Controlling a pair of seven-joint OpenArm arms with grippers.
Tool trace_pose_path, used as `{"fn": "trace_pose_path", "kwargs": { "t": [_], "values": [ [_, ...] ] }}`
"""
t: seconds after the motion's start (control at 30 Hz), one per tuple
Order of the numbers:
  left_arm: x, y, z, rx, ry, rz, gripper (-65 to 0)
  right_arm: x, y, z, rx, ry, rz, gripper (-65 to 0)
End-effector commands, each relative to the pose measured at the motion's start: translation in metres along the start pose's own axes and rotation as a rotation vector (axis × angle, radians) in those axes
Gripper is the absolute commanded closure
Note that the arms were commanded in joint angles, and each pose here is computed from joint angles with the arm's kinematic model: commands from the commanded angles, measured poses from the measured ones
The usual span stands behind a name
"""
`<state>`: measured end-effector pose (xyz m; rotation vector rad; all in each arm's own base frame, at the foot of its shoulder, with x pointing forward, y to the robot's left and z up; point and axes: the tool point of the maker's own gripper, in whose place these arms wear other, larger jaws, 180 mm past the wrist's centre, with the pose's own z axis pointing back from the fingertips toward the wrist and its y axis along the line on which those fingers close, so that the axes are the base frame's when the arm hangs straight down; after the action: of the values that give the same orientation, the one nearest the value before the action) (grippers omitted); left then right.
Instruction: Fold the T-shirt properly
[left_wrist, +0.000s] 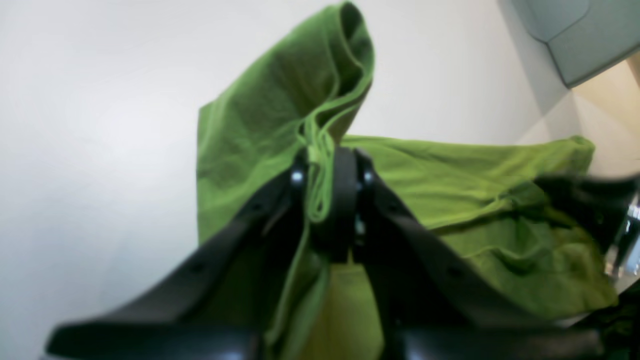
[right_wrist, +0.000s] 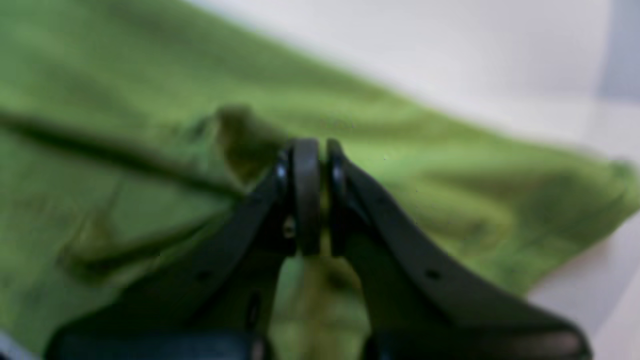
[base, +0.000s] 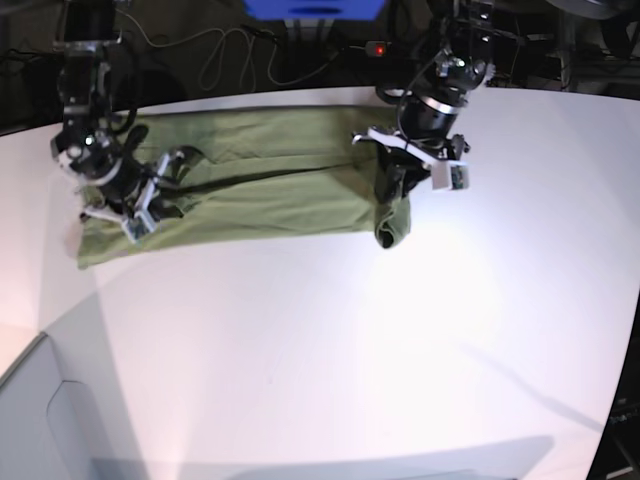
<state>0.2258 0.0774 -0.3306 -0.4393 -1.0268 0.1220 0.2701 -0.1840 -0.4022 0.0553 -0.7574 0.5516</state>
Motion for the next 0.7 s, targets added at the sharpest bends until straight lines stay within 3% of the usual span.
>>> {"fn": "trace_pose_path", "kwargs": {
  "t": [0.0, 0.2, 0.4, 0.67],
  "values": [
    [0.01, -0.005, 0.001, -0.018, -0.039, -0.001, 0.0, 0.013, -0.004, 0.006, -0.007, -0.045, 0.024, -0.3],
    [0.016, -0.006, -0.002, -0.023, -0.054, -0.006, 0.0, -0.016, 0.019, 0.021, 0.026, 0.008, 0.025, -0.3],
    [0.017, -0.006, -0.002, -0.024, -0.057, -0.007, 0.0, -0.006, 0.032, 0.054, 0.021, -0.024, 0.106, -0.3],
    [0.015, -0.007, -0.002, -0.024, -0.053, -0.004, 0.0, 0.033, -0.017, 0.09, -0.169, -0.133, 0.113, -0.3]
  ]
}}
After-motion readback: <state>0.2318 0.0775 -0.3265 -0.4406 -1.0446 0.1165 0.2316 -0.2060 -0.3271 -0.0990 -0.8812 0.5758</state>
